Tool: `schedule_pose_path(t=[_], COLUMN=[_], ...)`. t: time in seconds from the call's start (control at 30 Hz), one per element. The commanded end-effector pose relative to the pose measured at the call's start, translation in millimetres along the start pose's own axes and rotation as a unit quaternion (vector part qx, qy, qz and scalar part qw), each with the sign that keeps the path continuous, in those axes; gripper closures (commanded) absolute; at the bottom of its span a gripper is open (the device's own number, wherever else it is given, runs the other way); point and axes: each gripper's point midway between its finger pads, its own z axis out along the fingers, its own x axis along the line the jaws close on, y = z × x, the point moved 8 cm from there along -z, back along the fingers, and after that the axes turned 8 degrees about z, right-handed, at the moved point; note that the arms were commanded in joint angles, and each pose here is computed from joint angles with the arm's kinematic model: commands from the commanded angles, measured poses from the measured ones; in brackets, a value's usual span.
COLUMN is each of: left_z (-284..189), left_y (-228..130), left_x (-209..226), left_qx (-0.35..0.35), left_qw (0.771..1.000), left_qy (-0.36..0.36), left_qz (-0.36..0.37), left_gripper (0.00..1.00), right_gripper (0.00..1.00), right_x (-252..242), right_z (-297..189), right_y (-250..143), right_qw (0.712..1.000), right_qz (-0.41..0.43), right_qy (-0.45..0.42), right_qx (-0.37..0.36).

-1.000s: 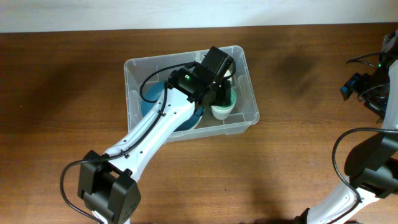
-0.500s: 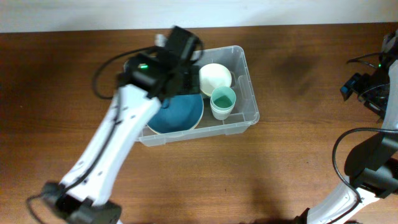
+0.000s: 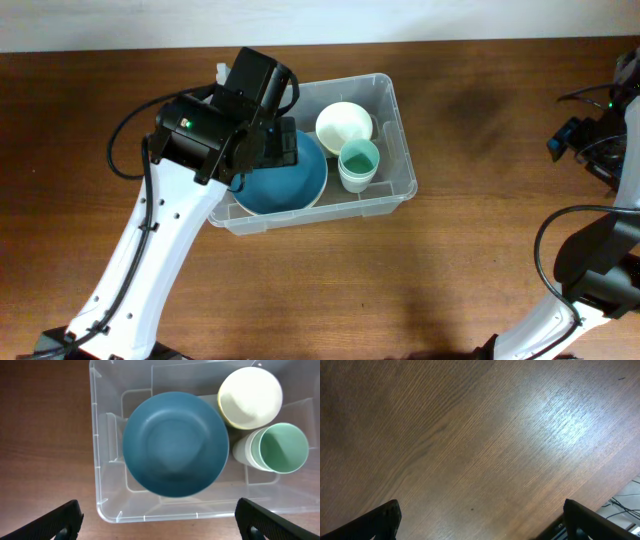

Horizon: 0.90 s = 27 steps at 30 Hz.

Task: Pack container
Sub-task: 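Open the left gripper and retract it toward the front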

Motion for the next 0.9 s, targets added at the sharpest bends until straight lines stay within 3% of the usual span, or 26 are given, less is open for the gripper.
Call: schedule_pose_path(t=[0.0,0.27,0.43,0.6,0.87], left_z=[-1.3,0.5,-2.9,9.6,41.8], left_y=[-1.2,3.1,21.7,3.0,-79.5], left_x=[1.7,-3.8,-10.5,10.1,68.5], left_qx=[0.004,-0.008,-0.12,-0.182,-0.299], left_qw=[0.999,0.986,0.961,0.955,0.94], left_qy=[0.009,-0.017,-0.082,-0.104,-0.1], left_qz=[0.034,0.165,0.235,0.209,0.134], left_gripper=[0.01,0.01,0.01,0.0,0.01], right_gripper=[0.01,0.01,0.01,0.01,0.01], right_x=[-1.1,-1.1,-1.1,-1.1,-1.1], right_z=[0.8,0.8,0.8,0.8,0.8], right_y=[0.2,0.2,0.2,0.2,0.2], right_qw=[1.0,1.0,1.0,1.0,1.0], right_qz=[0.004,0.004,0.004,0.004,0.004], right_qy=[-0.003,-0.003,-0.003,-0.003,-0.003], right_qx=[0.0,0.0,0.0,0.0,0.0])
